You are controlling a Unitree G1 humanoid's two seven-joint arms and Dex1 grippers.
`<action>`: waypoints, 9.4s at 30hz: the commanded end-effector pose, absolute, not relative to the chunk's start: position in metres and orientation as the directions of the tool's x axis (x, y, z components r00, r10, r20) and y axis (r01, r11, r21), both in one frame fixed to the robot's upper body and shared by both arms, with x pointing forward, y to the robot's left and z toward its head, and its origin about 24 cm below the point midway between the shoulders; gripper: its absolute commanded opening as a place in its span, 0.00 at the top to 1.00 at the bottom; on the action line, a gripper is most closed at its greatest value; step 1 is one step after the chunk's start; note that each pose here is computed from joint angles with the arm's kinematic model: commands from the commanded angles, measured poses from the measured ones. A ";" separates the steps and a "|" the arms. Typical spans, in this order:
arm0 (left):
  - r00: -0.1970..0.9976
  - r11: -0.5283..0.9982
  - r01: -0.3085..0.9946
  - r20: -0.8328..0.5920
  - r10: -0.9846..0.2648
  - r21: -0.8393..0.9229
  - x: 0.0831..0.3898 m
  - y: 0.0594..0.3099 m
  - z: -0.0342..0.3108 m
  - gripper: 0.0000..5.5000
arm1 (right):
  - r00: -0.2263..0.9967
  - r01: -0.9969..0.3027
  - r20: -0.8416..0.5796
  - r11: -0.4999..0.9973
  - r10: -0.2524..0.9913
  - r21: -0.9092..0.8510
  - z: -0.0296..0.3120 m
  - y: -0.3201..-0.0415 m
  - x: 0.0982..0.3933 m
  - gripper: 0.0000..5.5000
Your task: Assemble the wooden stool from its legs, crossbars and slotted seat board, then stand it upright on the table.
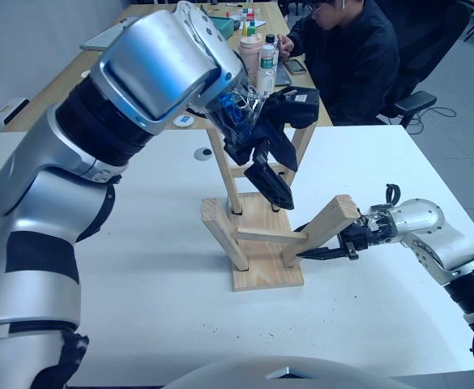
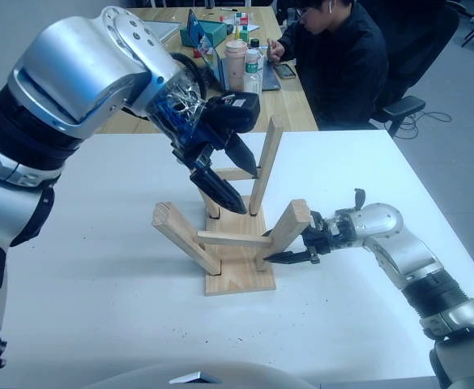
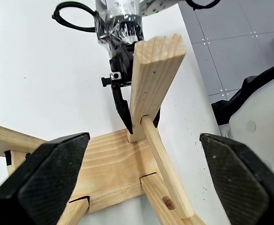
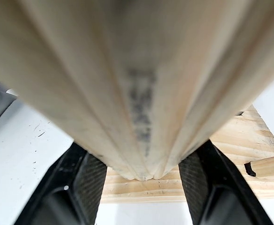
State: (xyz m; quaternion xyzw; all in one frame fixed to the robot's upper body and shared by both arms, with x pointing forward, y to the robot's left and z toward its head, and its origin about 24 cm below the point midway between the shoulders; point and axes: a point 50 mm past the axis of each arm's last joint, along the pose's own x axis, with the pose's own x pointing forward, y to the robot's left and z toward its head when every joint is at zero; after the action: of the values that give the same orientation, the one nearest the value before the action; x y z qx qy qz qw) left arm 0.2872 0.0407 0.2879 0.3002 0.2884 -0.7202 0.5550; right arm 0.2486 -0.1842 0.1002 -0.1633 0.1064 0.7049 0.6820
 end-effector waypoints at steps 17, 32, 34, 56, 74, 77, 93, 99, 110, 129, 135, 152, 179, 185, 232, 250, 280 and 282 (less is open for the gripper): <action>-0.065 -0.103 0.995 -0.716 -0.695 0.010 0.296 0.076 0.310 0.21 | 0.013 -0.973 -0.760 0.184 0.649 0.141 0.040 -0.241 0.226 0.63; -0.059 -0.093 0.996 -0.713 -0.699 0.009 0.305 0.089 0.306 0.21 | 0.059 -0.972 -0.740 0.207 0.670 0.110 0.055 -0.235 0.236 0.39; -0.057 -0.089 0.996 -0.711 -0.701 0.008 0.305 0.089 0.306 0.21 | 0.076 -0.972 -0.737 0.215 0.672 0.095 0.061 -0.236 0.239 0.34; 0.123 0.177 0.966 -0.266 -0.956 -0.189 0.277 0.222 0.233 0.21 | 0.295 -0.936 -0.417 0.172 0.860 -0.308 0.326 -0.169 0.271 0.22; 0.135 0.182 0.967 -0.250 -0.959 -0.177 0.231 0.189 0.112 0.21 | -0.112 -0.979 -0.773 -0.201 0.624 -0.021 0.259 -0.093 0.262 0.22; 0.125 0.169 0.971 -0.241 -0.962 -0.171 0.229 0.182 0.110 0.21 | -0.138 -0.970 -0.792 -0.243 0.594 -0.013 0.253 -0.085 0.263 0.22; 0.129 0.151 0.983 -0.188 -0.974 -0.109 0.236 0.160 0.116 0.21 | -0.175 -0.934 -0.853 -0.356 0.491 -0.013 0.218 -0.070 0.259 0.34; 0.126 0.147 0.984 -0.187 -0.974 -0.104 0.236 0.161 0.118 0.21 | -0.188 -0.934 -0.854 -0.356 0.485 0.003 0.210 -0.069 0.258 0.52; 0.113 0.133 0.986 -0.191 -0.975 -0.099 0.236 0.162 0.121 0.21 | -0.179 -0.937 -0.856 -0.349 0.484 -0.002 0.207 -0.069 0.259 0.84; 0.204 0.233 0.968 -0.252 -0.946 -0.094 0.222 0.166 0.122 0.27 | -0.115 -0.958 -0.881 -0.285 0.459 -0.023 0.188 -0.088 0.258 0.93; 0.265 0.287 0.954 -0.206 -0.942 -0.084 0.222 0.170 0.137 0.43 | -0.096 -0.967 -0.875 -0.252 0.474 -0.030 0.187 -0.091 0.257 0.93; 0.244 0.263 0.960 -0.178 -0.953 -0.093 0.220 0.160 0.138 0.61 | -0.071 -0.972 -0.893 -0.232 0.444 -0.038 0.177 -0.098 0.260 0.93; 0.264 0.272 0.961 -0.132 -0.955 -0.043 0.191 0.156 0.143 0.62 | -0.048 -0.967 -0.948 -0.252 0.313 -0.035 0.123 -0.104 0.260 0.92; 0.257 0.264 0.963 -0.119 -0.959 -0.048 0.184 0.149 0.144 0.62 | -0.100 -0.971 -0.953 -0.237 0.286 0.030 0.094 -0.098 0.257 0.92; 0.156 0.169 0.985 -0.202 -0.967 -0.047 0.156 0.132 0.142 0.63 | -0.091 -0.976 -0.984 -0.207 0.151 0.059 0.033 -0.117 0.240 0.92; -0.054 0.036 0.986 -0.515 -0.856 -0.162 0.190 0.107 0.127 0.63 | -0.176 -0.981 -0.879 -0.153 0.443 0.119 0.057 -0.085 0.235 0.92; 0.049 0.076 0.996 -0.456 -0.889 -0.040 0.231 0.168 0.146 0.63 | 0.437 -0.895 -0.237 0.446 0.867 -0.019 0.312 -0.173 0.316 0.40; 0.062 0.081 0.996 -0.428 -0.902 -0.027 0.231 0.167 0.147 0.63 | 0.565 -0.814 -0.265 0.580 0.781 -0.028 0.293 -0.201 0.324 0.40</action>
State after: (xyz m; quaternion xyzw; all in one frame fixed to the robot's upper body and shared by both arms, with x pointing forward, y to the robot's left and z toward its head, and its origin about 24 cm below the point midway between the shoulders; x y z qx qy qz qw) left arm 0.2358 0.1624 0.1596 0.1671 0.1372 -0.6587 0.7206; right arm 0.3145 -0.1716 0.3094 -0.0820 0.0985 0.5244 0.8418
